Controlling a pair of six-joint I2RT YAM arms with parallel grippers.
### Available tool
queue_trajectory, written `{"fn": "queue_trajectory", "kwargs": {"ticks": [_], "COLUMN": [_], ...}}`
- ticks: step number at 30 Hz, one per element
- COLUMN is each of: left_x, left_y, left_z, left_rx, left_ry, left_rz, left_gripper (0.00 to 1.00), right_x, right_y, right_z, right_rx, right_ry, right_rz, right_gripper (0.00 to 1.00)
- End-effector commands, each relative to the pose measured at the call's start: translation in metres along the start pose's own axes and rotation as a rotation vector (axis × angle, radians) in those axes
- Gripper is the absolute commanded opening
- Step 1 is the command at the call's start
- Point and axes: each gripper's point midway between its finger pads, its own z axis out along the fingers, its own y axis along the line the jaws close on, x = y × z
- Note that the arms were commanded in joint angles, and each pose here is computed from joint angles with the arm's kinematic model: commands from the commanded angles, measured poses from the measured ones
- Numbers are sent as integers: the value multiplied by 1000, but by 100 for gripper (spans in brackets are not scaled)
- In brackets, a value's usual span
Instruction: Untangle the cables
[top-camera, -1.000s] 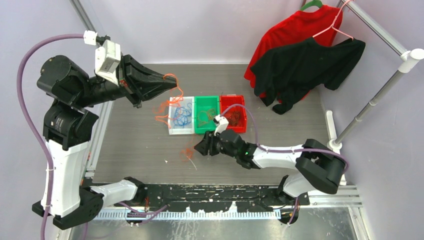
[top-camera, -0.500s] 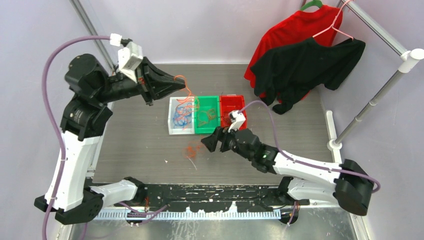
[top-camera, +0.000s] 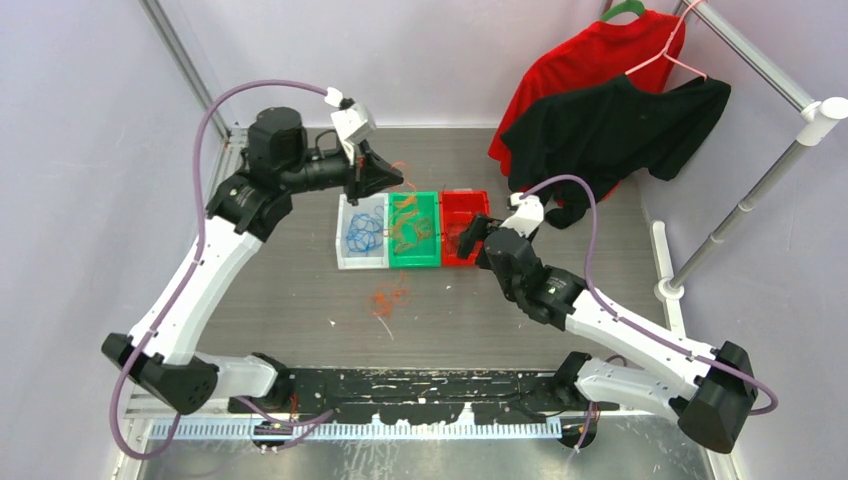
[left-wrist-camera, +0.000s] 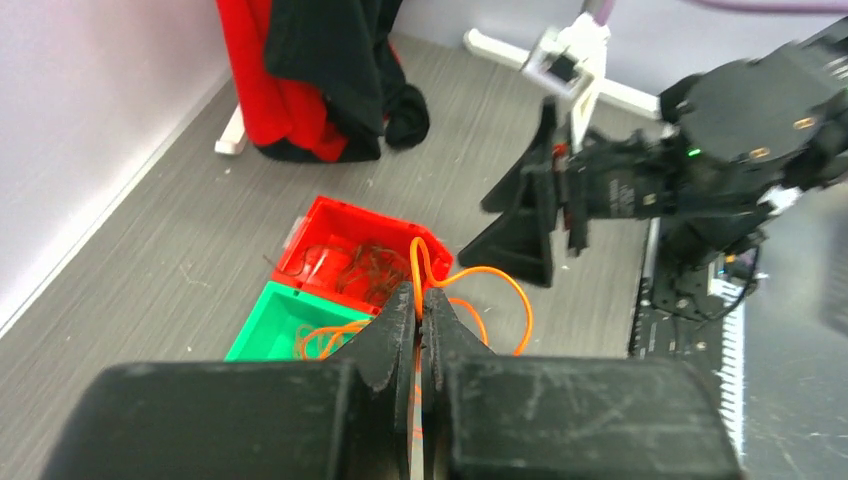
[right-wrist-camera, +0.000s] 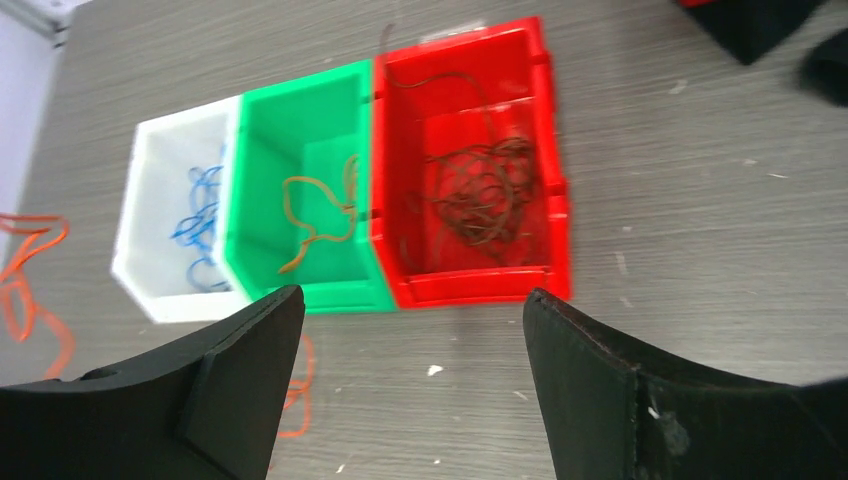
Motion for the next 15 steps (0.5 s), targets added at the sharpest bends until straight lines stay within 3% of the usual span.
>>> {"fn": "queue_trajectory", "kwargs": {"ticks": [1, 6, 15], "left_x": [20, 66, 112], "left_y": [28, 59, 100], "left_z": [20, 48, 89], "left_rx": [-44, -64, -77], "left_ry": [37, 122, 229], "left_rz": [109, 124, 116], "left_gripper": [0, 0, 0], "right_x": [-32, -40, -31], "right_y": [-24, -28, -32], "right_z": [-5, -2, 12], "right_rx": [111, 122, 136], "right_ry": [-99, -117, -103], "right_rz": [64, 80, 93], "right_gripper": [85, 85, 85]}}
